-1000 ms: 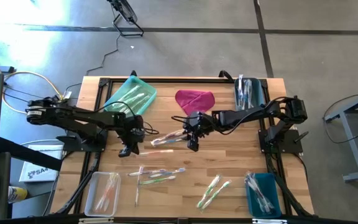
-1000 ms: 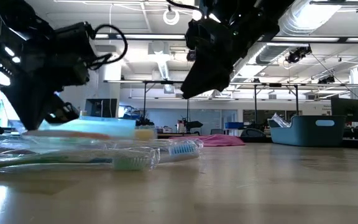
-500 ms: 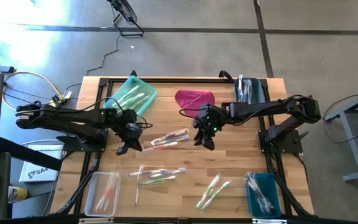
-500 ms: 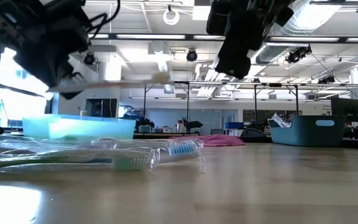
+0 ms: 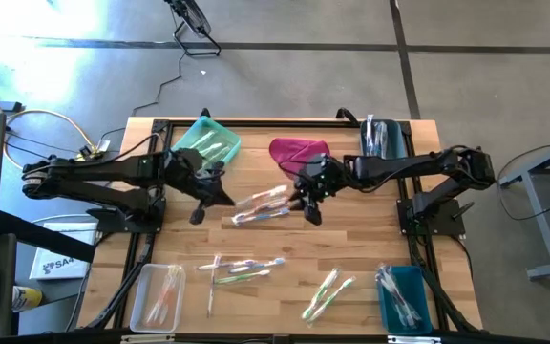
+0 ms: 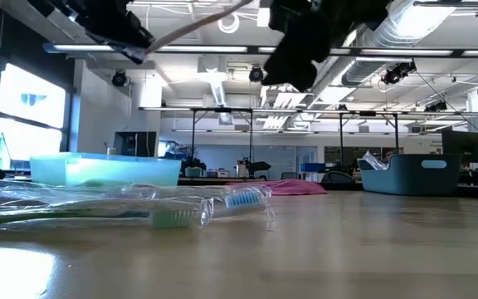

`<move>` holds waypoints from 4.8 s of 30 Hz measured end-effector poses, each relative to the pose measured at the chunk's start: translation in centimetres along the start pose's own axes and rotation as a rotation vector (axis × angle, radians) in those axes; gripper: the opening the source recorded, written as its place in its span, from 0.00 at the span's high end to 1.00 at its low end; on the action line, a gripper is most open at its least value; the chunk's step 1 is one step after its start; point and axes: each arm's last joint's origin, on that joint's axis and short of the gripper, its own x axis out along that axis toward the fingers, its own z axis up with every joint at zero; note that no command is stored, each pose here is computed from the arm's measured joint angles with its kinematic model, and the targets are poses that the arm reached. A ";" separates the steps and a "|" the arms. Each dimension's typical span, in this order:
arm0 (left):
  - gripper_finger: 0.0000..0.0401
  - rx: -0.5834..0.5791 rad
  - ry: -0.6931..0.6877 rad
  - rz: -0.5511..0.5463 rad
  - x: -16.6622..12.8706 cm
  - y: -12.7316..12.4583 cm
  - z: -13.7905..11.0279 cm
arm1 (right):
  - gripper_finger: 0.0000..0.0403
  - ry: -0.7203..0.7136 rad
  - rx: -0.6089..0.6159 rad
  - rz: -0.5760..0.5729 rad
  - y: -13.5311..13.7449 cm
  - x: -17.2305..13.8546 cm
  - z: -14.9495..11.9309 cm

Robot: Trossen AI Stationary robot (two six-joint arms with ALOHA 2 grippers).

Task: Pick & Place Toothbrushes
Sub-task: Put the orange toothbrush to the transparent bin

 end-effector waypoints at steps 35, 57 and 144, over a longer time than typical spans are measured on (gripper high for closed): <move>1.00 0.023 -0.122 0.131 -0.7 0.6 2.6 | 0.42 -0.434 -0.249 -0.036 0.3 1.5 3.6; 1.00 0.020 -0.181 0.164 2.8 2.0 3.3 | 0.69 -0.540 -0.281 -0.019 0.6 1.3 4.5; 0.57 -0.100 -0.352 0.171 5.3 3.0 4.5 | 0.95 -0.356 -0.237 -0.044 -1.1 8.6 0.7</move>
